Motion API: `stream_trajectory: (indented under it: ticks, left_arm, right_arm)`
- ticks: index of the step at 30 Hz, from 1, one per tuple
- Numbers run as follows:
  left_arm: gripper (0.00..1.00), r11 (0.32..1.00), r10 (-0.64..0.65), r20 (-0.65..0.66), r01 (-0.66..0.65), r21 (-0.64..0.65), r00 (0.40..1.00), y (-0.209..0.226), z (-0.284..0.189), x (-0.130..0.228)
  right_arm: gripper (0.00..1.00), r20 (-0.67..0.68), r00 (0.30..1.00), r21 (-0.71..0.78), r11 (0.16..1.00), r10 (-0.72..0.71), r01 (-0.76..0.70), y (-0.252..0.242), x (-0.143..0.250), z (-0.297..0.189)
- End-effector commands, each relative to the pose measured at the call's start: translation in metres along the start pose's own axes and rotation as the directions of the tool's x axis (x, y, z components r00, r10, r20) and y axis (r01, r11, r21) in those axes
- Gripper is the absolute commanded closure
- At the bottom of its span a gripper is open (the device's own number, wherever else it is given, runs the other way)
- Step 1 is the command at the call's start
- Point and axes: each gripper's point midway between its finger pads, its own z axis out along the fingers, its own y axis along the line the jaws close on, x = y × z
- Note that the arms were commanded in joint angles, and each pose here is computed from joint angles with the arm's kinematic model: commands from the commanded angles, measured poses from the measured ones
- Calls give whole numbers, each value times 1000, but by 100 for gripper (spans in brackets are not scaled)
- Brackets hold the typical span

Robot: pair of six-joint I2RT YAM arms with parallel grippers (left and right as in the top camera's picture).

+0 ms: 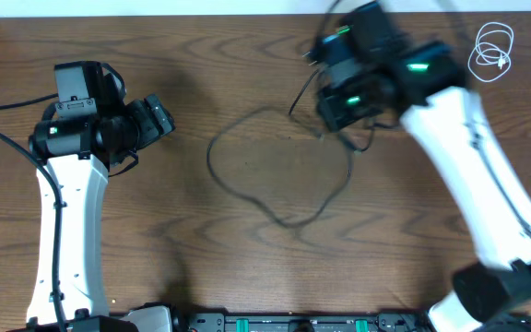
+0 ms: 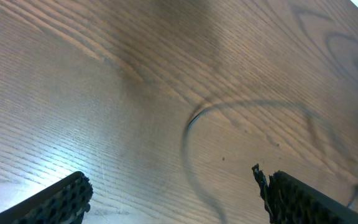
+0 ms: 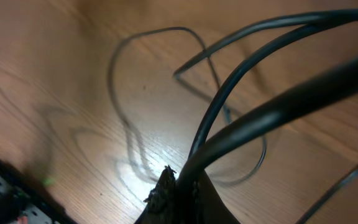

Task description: Untangle cables

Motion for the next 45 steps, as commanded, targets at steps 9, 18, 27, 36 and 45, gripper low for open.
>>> stream_trajectory:
  ticks: [9, 18, 27, 36, 45]
  left_arm:
    - [9, 1000, -6, -13, 6, -1, 1000, 1, 3, 2]
    - [9, 1000, -6, -13, 6, -1, 1000, 1, 3, 2]
    - [9, 1000, -6, -13, 6, -1, 1000, 1, 3, 2]
    - [9, 1000, -6, -13, 6, -1, 1000, 1, 3, 2]
    - [9, 1000, -6, -13, 6, -2, 1000, 1, 3, 2]
  right_arm:
    - [99, 12, 996, 47, 995, 86, -86, -34, 19, -42]
    - [99, -200, 973, 22, 993, 114, -112, -32, 44, 36]
    - [99, -375, 919, 75, 992, 120, -99, -13, 66, 127]
    - [98, -490, 850, 175, 977, 191, -119, 12, 102, 207]
    - [53, -377, 836, 360, 895, 399, -264, -3, 99, 228]
